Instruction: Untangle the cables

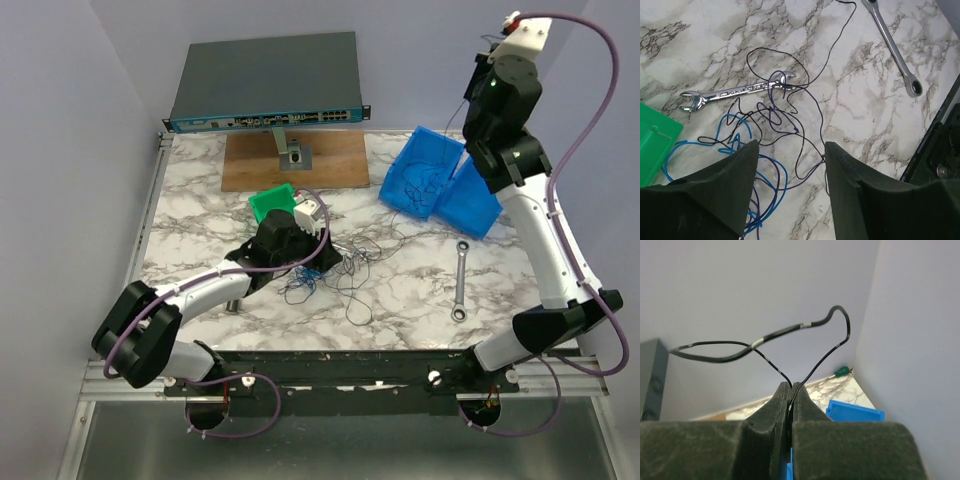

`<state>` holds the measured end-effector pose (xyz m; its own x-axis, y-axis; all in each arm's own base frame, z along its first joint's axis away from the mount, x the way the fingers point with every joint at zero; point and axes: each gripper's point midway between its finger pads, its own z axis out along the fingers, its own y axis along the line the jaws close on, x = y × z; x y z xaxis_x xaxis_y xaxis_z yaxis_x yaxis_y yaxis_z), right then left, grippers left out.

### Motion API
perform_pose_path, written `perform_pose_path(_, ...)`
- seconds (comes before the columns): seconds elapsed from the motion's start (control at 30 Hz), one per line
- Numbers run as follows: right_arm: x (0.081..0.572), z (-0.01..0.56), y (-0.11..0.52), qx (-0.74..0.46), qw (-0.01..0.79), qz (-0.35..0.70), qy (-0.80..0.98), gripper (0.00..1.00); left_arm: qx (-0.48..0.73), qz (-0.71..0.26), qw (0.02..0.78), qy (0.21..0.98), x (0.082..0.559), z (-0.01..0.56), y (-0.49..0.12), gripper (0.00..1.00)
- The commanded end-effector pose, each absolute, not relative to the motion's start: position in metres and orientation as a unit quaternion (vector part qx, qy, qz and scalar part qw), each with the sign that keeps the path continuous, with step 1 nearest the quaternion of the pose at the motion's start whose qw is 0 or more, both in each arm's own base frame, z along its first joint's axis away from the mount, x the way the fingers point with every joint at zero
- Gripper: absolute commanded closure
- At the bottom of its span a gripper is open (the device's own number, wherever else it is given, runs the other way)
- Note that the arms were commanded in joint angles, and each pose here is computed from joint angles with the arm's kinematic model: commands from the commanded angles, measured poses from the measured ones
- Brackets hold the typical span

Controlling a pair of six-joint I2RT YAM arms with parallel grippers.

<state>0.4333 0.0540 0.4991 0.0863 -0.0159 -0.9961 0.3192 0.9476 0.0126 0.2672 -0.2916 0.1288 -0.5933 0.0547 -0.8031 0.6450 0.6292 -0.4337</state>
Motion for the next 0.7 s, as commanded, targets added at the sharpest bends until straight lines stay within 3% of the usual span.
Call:
perform_pose_path(0.0, 0.436, 0.529, 0.038, 0.138, 0.745, -0.092, 0.646, 0.99, 0.229, -0.397, 0.421, 0.783, 0.269, 0.146, -0.301, 0.43)
perform_pose_path(0.47, 0.436, 0.595, 0.008, 0.17, 0.777, -0.129, 0.592, 0.99, 0.251, -0.389, 0.297, 0.835, 0.27, 0.098, -0.326, 0.43)
perform_pose_path(0.67, 0.436, 0.611, -0.021, 0.196, 0.787, -0.164, 0.562, 0.99, 0.255, -0.383, 0.283, 0.842, 0.271, 0.09, -0.331, 0.43)
